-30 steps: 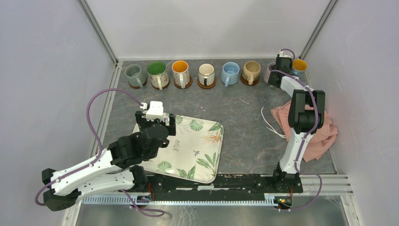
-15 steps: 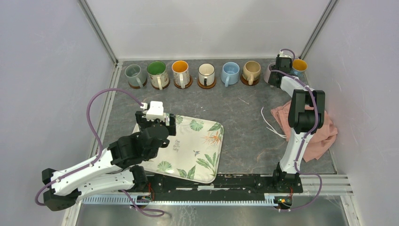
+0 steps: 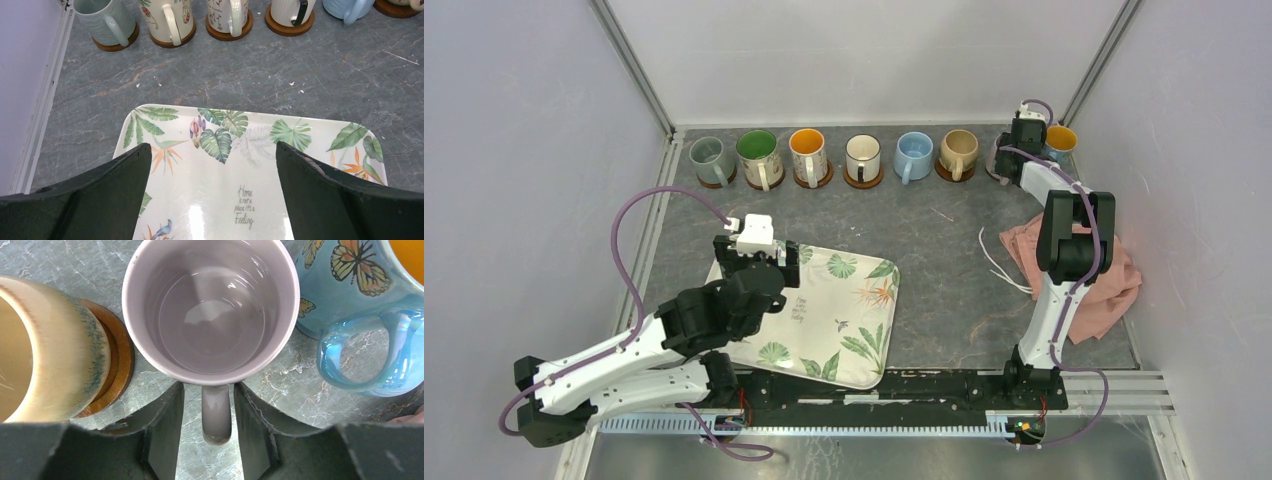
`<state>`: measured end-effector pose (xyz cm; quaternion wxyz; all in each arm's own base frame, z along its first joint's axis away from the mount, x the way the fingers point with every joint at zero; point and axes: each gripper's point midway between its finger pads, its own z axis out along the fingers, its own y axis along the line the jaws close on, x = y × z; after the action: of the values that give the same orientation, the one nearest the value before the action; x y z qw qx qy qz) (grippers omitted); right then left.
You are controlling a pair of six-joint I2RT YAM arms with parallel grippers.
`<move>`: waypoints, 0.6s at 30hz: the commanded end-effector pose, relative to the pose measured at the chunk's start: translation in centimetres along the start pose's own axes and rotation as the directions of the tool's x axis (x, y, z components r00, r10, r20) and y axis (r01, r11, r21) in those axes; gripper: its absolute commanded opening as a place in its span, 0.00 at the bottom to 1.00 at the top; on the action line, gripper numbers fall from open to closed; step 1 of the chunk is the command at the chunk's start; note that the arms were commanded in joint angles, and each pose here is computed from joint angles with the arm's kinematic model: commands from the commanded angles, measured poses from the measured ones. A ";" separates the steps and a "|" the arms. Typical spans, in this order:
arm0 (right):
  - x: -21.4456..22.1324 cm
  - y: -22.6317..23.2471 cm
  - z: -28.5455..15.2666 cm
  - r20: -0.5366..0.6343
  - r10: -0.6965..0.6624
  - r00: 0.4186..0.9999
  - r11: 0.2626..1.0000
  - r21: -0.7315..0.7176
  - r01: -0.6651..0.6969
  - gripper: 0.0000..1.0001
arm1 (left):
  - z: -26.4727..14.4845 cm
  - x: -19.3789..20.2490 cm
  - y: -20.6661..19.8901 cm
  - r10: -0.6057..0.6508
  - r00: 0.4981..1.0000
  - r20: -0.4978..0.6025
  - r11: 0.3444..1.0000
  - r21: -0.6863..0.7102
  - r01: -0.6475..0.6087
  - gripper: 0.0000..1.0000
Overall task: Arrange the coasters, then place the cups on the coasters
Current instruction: Place the cup on the coaster, then reset both arms
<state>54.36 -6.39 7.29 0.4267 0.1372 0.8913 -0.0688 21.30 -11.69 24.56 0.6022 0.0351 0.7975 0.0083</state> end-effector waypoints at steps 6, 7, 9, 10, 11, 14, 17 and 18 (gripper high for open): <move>-6.3 0.2 -4.2 0.157 0.030 0.987 0.999 -0.015 -0.028 0.57 | 0.1 -0.5 -0.4 0.011 1.000 0.016 1.000 0.007 -0.011 1.00; -6.3 0.2 -4.5 0.157 0.031 0.987 0.999 -0.015 -0.029 0.59 | 0.1 -0.5 -0.4 0.008 1.000 0.014 1.000 0.009 -0.008 1.00; -6.3 0.3 -5.0 0.156 0.027 0.987 1.000 -0.013 -0.025 0.63 | 0.0 -0.5 -0.4 0.001 1.000 0.012 1.000 0.012 -0.001 1.00; -6.3 0.3 -5.3 0.156 0.025 0.987 1.000 -0.011 -0.024 0.65 | 0.0 -0.6 -0.4 -0.004 1.000 0.010 1.000 0.015 0.004 1.00; -6.3 0.4 -5.7 0.155 0.023 0.988 1.000 -0.009 -0.022 0.69 | -0.1 -0.6 -0.5 -0.011 1.000 0.008 1.000 0.018 0.011 1.00; -6.4 0.4 -7.1 0.163 0.021 0.986 1.000 -0.012 -0.020 0.80 | -0.3 -0.8 -0.8 -0.039 0.999 0.000 0.999 0.037 0.039 1.00; -6.4 0.7 -8.9 0.178 0.018 0.984 1.000 -0.023 -0.014 0.90 | -0.4 -1.2 -1.3 -0.074 0.997 -0.004 0.996 0.058 0.074 1.00; -6.3 0.9 -9.7 0.186 0.015 0.982 0.999 -0.030 -0.010 0.92 | -0.4 -1.3 -1.6 -0.090 0.996 -0.005 0.994 0.064 0.090 1.00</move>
<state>52.81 -5.19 14.87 0.4826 0.1337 0.8631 -0.0658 21.18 -12.26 24.14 0.5939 0.0465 0.8032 0.0004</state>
